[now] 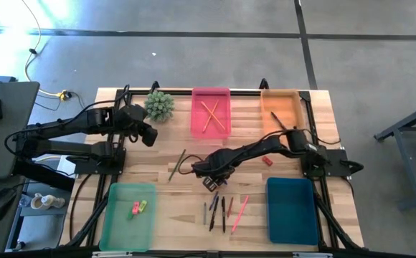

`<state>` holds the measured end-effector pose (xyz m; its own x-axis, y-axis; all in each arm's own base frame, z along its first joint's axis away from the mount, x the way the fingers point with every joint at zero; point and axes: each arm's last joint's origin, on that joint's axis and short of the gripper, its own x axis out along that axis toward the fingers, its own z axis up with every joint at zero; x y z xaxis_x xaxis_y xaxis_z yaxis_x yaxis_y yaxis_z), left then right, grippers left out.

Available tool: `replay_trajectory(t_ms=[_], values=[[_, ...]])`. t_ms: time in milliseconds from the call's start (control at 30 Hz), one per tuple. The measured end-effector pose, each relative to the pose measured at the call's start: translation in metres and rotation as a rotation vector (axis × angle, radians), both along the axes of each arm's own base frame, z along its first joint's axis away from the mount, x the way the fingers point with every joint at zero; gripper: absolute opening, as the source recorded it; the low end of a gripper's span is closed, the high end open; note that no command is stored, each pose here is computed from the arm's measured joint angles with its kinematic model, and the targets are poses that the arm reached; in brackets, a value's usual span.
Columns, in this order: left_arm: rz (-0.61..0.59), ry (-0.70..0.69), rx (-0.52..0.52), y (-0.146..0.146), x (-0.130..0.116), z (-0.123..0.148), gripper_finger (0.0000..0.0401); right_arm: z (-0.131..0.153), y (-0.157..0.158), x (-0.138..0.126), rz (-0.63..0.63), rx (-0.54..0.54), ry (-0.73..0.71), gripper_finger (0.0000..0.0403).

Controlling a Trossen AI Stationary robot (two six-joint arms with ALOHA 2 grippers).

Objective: Sort crayons/erasers/pens/pencils in bins
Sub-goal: Put the blue pen into the orange bin

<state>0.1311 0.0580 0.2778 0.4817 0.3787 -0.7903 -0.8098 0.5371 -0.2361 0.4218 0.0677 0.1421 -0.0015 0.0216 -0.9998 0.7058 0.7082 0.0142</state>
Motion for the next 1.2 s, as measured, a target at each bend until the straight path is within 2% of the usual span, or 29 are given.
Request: replay_trajectory(t_ms=[167,400,533,800,933,1200], values=[[-0.006,-0.003,-0.008,0.0,0.0,0.0,0.0163,-0.001,0.0,0.0,-0.001,0.005,0.002,0.0124],[-0.032,0.009,0.007,0.0,0.0,0.0,0.0163,-0.001,0.0,0.0,-0.001,0.008,0.011,0.0043],[-0.032,0.009,0.007,0.0,0.0,0.0,0.0163,-0.002,0.0,-0.001,-0.002,0.006,0.024,0.0013],[-0.032,0.009,0.007,0.0,0.0,0.0,0.0163,0.002,-0.001,-0.004,-0.003,-0.009,0.036,0.0019],[-0.032,0.009,0.008,0.0,0.0,0.0,0.0163,0.011,-0.003,-0.013,0.003,-0.078,0.085,0.0019],[-0.025,0.012,0.017,0.0,0.0,0.0,0.0163,0.05,-0.019,-0.029,-0.007,-0.24,0.078,0.0019]])
